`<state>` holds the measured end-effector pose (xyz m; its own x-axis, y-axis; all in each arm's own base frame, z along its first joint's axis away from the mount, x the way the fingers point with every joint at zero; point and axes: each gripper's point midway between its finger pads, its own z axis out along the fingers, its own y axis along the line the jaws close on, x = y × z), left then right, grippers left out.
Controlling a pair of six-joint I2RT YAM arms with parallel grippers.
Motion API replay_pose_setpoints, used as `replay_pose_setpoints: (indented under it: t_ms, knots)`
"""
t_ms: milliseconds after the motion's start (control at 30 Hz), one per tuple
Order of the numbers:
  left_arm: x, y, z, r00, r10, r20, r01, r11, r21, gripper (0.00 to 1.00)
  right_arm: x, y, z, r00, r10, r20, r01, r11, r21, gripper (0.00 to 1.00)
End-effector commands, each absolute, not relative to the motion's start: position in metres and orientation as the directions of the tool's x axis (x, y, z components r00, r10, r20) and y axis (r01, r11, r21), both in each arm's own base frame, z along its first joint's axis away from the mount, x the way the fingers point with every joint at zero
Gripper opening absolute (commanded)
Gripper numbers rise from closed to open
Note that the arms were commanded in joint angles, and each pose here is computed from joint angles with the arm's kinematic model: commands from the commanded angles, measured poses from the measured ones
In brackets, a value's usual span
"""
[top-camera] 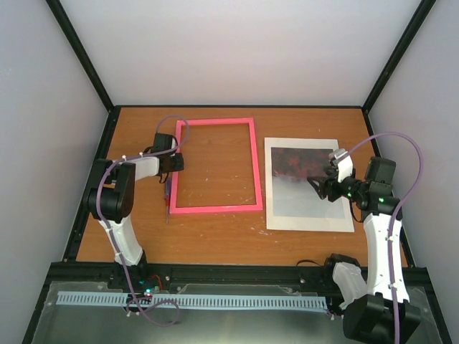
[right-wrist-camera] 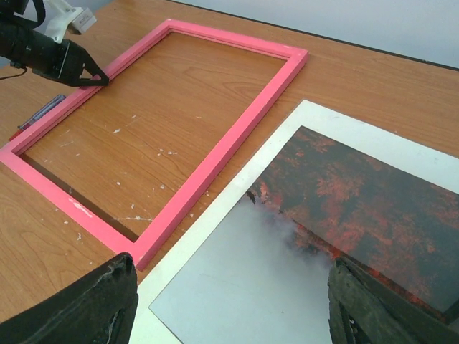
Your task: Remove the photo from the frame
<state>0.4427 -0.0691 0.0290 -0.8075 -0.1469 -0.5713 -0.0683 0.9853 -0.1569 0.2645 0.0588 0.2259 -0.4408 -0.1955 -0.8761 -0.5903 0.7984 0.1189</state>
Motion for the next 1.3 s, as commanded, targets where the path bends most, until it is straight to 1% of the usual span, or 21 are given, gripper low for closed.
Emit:
replay_pose_setpoints:
  t_ms: [0, 100, 167, 233, 400, 500, 567, 833, 1000, 1100, 1167, 1267]
  knots:
    - [0.471, -0.058, 0.051, -0.755, -0.165, -0.634, -0.056, 0.981, -0.188, 0.01, 0.264, 0.062, 0.225, -0.438, -0.200, -0.877, -0.606, 0.786, 0.123, 0.71]
    - [0.470, -0.049, 0.046, -0.766, -0.175, -0.619, -0.071, 0.979, -0.189, 0.03, 0.264, 0.061, 0.225, -0.439, -0.200, -0.876, -0.605, 0.786, 0.124, 0.71]
    - [0.470, -0.048, 0.043, -0.774, -0.172, -0.610, -0.072, 0.980, -0.185, 0.09, 0.264, 0.061, 0.224, -0.440, -0.199, -0.875, -0.605, 0.786, 0.125, 0.71]
    - [0.470, -0.049, 0.042, -0.777, -0.176, -0.605, -0.074, 0.979, -0.190, 0.17, 0.264, 0.061, 0.224, -0.442, -0.199, -0.875, -0.605, 0.786, 0.126, 0.71]
    - [0.470, -0.048, 0.045, -0.768, -0.191, -0.612, -0.088, 0.977, -0.194, 0.26, 0.265, 0.061, 0.222, -0.445, -0.201, -0.873, -0.606, 0.785, 0.128, 0.71]
    - [0.470, -0.046, 0.050, -0.758, -0.201, -0.621, -0.100, 0.976, -0.195, 0.36, 0.265, 0.061, 0.221, -0.447, -0.200, -0.872, -0.606, 0.785, 0.130, 0.71]
    - [0.470, -0.045, 0.053, -0.752, -0.205, -0.627, -0.104, 0.976, -0.194, 0.40, 0.265, 0.061, 0.221, -0.447, -0.200, -0.872, -0.607, 0.784, 0.131, 0.71]
    - [0.470, -0.043, 0.076, -0.711, -0.226, -0.666, -0.114, 0.971, -0.209, 0.44, 0.266, 0.061, 0.220, -0.449, -0.200, -0.871, -0.604, 0.786, 0.131, 0.71]
    - [0.470, -0.036, 0.094, -0.683, -0.265, -0.680, -0.162, 0.964, -0.213, 0.48, 0.267, 0.060, 0.218, -0.455, -0.199, -0.868, -0.602, 0.787, 0.135, 0.71]
    - [0.465, -0.037, 0.112, -0.667, -0.297, -0.683, -0.182, 0.954, -0.236, 0.48, 0.266, 0.061, 0.216, -0.450, -0.214, -0.867, -0.616, 0.777, 0.128, 0.72]
    - [0.459, -0.052, 0.135, -0.646, -0.298, -0.703, -0.143, 0.952, -0.272, 0.48, 0.265, 0.062, 0.214, -0.446, -0.222, -0.867, -0.626, 0.770, 0.125, 0.72]
    - [0.440, -0.097, 0.167, -0.642, -0.260, -0.721, -0.023, 0.947, -0.321, 0.49, 0.266, 0.063, 0.209, -0.458, -0.224, -0.860, -0.631, 0.764, 0.138, 0.73]
